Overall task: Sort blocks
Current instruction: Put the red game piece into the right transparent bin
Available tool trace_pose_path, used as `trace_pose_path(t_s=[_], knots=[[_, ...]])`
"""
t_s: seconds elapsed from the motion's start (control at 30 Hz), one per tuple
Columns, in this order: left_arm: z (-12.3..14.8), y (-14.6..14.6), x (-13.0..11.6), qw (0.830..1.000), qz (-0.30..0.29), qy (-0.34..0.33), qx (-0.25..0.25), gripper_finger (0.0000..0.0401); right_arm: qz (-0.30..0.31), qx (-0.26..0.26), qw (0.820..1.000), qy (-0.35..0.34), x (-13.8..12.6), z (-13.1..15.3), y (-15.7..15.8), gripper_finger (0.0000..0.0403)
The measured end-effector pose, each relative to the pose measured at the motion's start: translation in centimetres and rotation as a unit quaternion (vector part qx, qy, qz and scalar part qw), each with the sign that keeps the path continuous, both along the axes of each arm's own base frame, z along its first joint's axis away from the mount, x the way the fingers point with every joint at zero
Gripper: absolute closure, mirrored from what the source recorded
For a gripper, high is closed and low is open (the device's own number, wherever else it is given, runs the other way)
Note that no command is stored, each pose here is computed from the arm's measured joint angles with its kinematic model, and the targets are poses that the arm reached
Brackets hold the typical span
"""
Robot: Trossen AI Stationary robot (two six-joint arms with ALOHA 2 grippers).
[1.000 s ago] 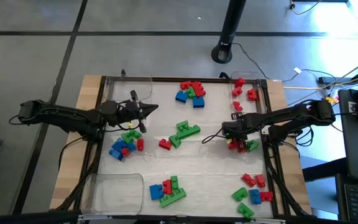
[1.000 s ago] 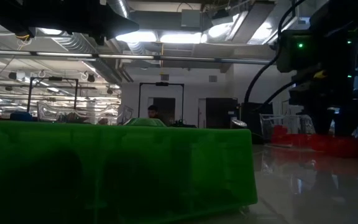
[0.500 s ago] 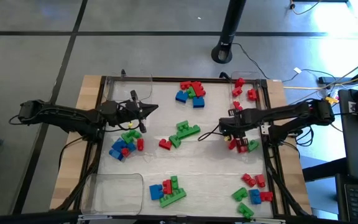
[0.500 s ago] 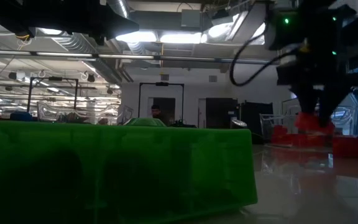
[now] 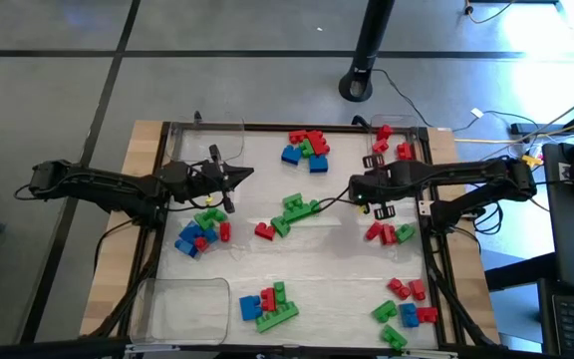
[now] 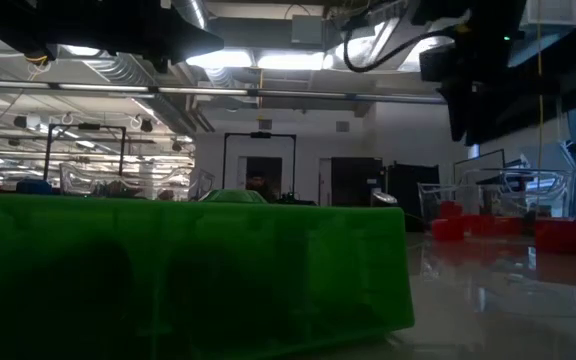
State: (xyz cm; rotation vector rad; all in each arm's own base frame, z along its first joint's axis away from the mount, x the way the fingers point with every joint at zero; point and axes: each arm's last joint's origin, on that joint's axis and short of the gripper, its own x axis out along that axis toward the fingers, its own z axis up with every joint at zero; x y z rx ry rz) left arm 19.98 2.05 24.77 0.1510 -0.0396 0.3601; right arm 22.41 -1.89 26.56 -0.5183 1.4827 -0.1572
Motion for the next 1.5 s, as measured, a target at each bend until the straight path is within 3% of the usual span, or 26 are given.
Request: trace_pose_path(t_s=[0.2, 0.3, 0.4, 0.63, 0.8, 1.17, 1.5], knots=[[0.0, 0.0, 0.0, 1.0, 0.0, 0.0, 0.001, 0.0397, -0.007, 0.007, 1.0, -0.017, 0.7, -0.3, -0.5, 0.0296], [0.0, 0.0, 0.0, 1.0, 0.0, 0.0, 0.001, 0.0397, 0.023, 0.017, 0.999, -0.023, 1.3, -1.3, -0.4, 0.0286], [0.0, 0.0, 0.0, 1.0, 0.0, 0.0, 0.0, 0.0397, 0.05, 0.04, 0.998, -0.016, 1.7, -3.1, -0.3, 0.0258], [0.0, 0.0, 0.0, 1.0, 0.0, 0.0, 0.0, 0.0397, 0.12, 0.019, 0.989, 0.08, 1.8, -6.8, -0.4, 0.0163], [0.0, 0.0, 0.0, 1.0, 0.0, -0.001, 0.001, 0.0397, 0.173, 0.014, 0.978, 0.12, 2.5, -8.9, -0.5, 0.0132], [0.0, 0.0, 0.0, 1.0, 0.0, 0.001, 0.001, 0.0397, 0.232, -0.007, 0.959, 0.163, 3.8, -11.4, -0.7, 0.0163], [0.0, 0.0, 0.0, 1.0, 0.0, 0.001, 0.001, 0.0397, 0.215, -0.029, 0.959, 0.184, 3.9, -12.2, -1.1, 0.0189]])
